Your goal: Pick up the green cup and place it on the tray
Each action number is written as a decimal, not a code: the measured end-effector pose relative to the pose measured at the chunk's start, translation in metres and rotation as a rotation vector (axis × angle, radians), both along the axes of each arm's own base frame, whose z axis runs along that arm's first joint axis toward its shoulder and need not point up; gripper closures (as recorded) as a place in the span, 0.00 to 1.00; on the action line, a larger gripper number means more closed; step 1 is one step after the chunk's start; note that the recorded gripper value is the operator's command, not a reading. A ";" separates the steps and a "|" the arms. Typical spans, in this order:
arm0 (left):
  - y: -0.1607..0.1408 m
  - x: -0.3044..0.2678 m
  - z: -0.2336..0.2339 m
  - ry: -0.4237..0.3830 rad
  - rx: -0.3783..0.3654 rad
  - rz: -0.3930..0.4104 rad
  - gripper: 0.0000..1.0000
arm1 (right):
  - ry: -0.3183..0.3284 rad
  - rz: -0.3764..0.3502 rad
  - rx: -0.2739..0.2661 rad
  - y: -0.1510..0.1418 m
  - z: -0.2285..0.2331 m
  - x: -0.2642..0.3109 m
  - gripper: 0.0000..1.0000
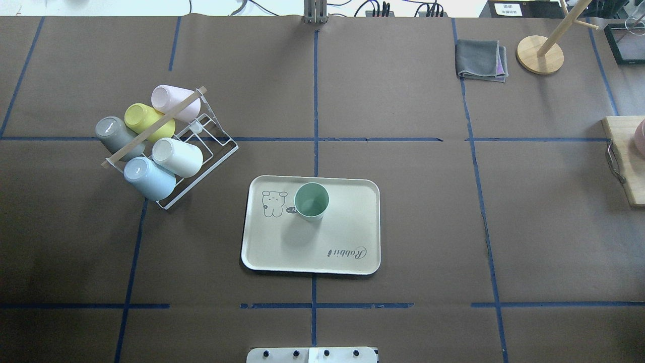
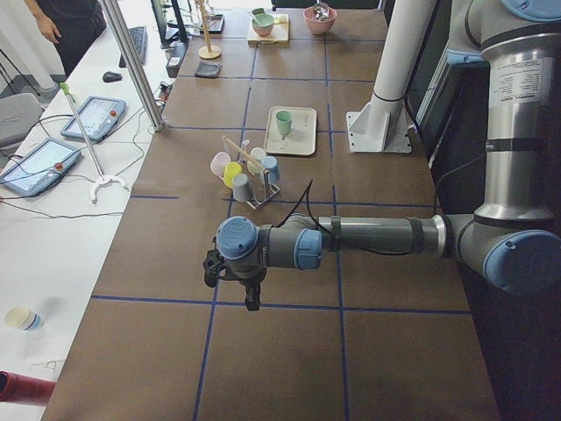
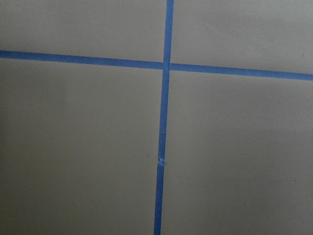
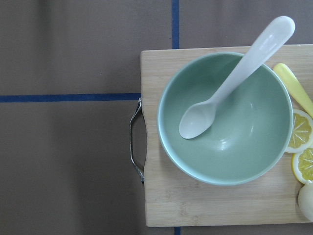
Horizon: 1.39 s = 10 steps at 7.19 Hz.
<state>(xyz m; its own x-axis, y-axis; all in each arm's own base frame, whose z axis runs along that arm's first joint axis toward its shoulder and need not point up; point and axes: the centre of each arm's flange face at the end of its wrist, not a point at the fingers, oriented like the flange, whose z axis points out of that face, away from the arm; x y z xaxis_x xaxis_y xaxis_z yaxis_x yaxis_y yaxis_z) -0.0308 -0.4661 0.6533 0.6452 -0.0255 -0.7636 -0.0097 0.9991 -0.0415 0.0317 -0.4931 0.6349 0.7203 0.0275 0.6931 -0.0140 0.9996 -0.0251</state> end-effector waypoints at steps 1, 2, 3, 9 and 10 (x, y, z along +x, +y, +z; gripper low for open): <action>0.001 0.000 -0.008 -0.014 0.032 0.039 0.00 | 0.004 0.001 -0.003 0.000 0.001 0.000 0.00; 0.007 -0.008 -0.017 -0.029 0.049 0.060 0.00 | 0.005 0.001 -0.003 0.000 0.001 0.000 0.00; 0.020 -0.020 -0.020 -0.055 0.047 0.057 0.00 | 0.005 0.002 -0.004 0.001 0.001 0.000 0.00; 0.034 -0.032 -0.029 -0.107 0.065 0.054 0.00 | -0.003 -0.001 0.010 0.002 -0.003 0.000 0.00; 0.034 -0.032 -0.030 -0.107 0.063 0.054 0.00 | -0.005 0.000 0.012 0.000 -0.006 0.000 0.00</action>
